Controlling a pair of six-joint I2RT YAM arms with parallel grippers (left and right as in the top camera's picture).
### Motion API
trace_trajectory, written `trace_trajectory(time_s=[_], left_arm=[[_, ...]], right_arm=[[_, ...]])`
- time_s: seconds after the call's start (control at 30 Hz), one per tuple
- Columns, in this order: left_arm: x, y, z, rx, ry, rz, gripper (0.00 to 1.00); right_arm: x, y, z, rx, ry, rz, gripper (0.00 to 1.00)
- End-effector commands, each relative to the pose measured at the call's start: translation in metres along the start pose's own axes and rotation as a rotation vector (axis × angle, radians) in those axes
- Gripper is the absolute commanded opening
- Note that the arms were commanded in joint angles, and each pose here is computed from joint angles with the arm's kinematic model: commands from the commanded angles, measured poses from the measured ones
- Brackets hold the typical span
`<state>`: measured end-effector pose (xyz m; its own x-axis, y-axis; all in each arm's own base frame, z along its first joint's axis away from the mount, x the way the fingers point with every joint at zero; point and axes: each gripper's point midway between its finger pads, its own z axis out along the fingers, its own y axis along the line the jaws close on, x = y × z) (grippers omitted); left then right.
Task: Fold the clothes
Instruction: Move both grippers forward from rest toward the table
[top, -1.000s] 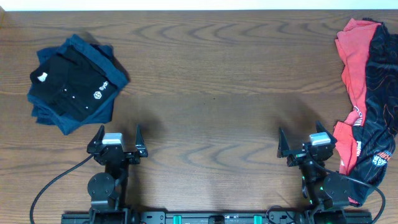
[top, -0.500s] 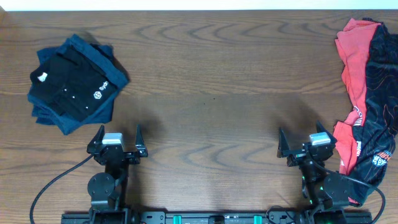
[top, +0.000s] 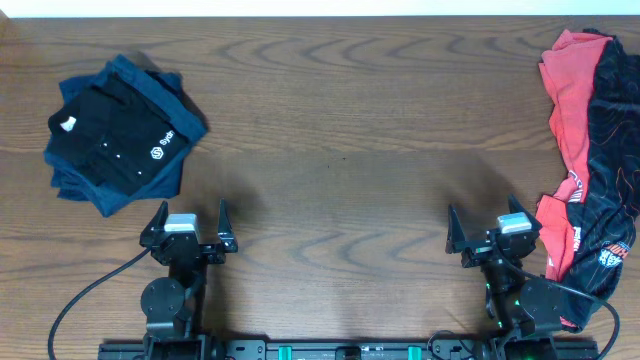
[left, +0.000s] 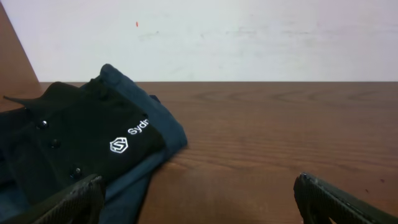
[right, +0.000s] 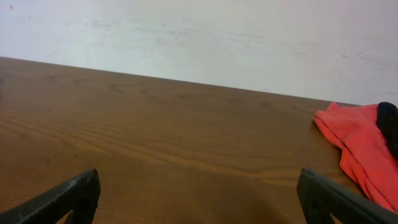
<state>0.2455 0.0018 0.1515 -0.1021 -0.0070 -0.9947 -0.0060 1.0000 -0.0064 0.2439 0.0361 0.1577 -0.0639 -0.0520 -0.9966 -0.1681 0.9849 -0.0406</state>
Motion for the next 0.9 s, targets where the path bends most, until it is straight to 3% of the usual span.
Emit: trace_trajectory(time_s=[0.0,0.67,0.87], left_arm=[[0.0140,-0.0027,0.0001,0.016,0.048,0.016,0.98],[0.0134,-0.0035,0.0001,0.020,0.046,0.011,0.98],[0.0129,-0.0083,-0.0001,0.045,0.047,-0.118,0.98]], right_arm=[[0.0009,-0.0024,-0.0002,0.012,0.002,-0.008,0.99],[0.0008,-0.0017,-0.0002,0.008,0.002,0.004,0.99],[-0.0004,-0.0017,-0.0002,0.008,-0.004,0.120,0.99]])
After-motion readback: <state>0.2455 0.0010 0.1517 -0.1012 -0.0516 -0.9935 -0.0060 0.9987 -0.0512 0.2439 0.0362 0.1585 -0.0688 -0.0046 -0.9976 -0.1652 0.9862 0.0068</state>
